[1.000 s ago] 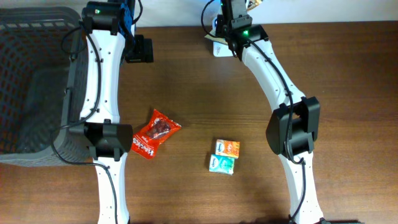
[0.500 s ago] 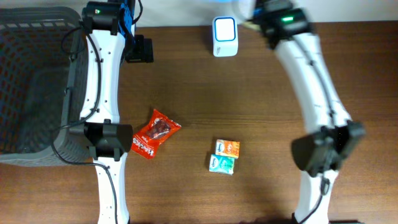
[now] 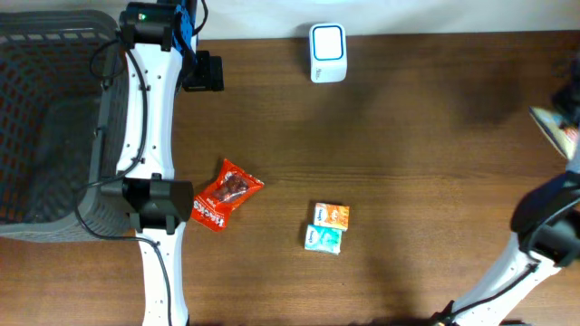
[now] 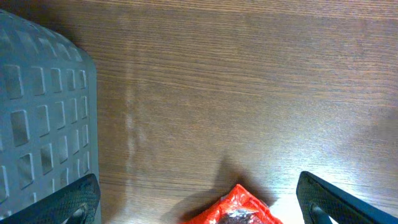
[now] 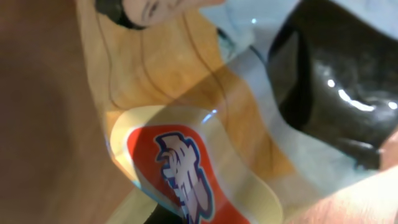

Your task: Scan the item barcode

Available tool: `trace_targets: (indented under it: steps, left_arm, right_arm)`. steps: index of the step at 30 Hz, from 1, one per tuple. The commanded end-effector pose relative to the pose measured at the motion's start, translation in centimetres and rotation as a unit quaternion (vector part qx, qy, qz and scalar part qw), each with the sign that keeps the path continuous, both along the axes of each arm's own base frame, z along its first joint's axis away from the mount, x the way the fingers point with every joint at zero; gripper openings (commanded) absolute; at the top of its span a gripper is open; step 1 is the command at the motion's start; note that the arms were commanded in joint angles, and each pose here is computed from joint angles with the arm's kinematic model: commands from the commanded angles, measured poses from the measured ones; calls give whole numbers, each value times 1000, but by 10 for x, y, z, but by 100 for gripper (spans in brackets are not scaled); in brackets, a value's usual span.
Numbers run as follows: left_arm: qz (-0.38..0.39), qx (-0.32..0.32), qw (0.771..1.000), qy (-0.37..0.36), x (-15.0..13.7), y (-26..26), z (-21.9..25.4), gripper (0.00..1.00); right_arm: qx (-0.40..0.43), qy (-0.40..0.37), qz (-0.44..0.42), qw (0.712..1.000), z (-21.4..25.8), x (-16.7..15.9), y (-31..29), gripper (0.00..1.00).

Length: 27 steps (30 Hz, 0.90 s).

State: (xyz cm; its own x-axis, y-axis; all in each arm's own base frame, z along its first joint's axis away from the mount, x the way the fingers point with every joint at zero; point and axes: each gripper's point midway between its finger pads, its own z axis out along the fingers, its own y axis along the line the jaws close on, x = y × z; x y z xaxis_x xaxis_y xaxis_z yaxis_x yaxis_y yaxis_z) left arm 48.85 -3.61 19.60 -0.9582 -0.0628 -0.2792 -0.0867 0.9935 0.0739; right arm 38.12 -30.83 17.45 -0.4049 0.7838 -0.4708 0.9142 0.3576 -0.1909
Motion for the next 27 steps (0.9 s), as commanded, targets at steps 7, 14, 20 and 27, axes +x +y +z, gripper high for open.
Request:
trace_targets:
  steps: [7, 14, 20, 27]
  left_arm:
    - [4, -4, 1000, 3, 1, -1, -3, 99]
    - [4, -4, 1000, 3, 1, -1, -3, 99]
    - [4, -4, 1000, 3, 1, -1, -3, 99]
    - [4, -4, 1000, 3, 0, -1, -3, 99]
  right_arm:
    - [32, -20, -96, 995, -67, -55, -66, 10]
    - [29, -23, -106, 994, -73, -66, -77, 55]
    - [29, -27, -100, 994, -44, -71, -63, 57]
    - [52, -136, -41, 988, 48, -59, -7, 62]
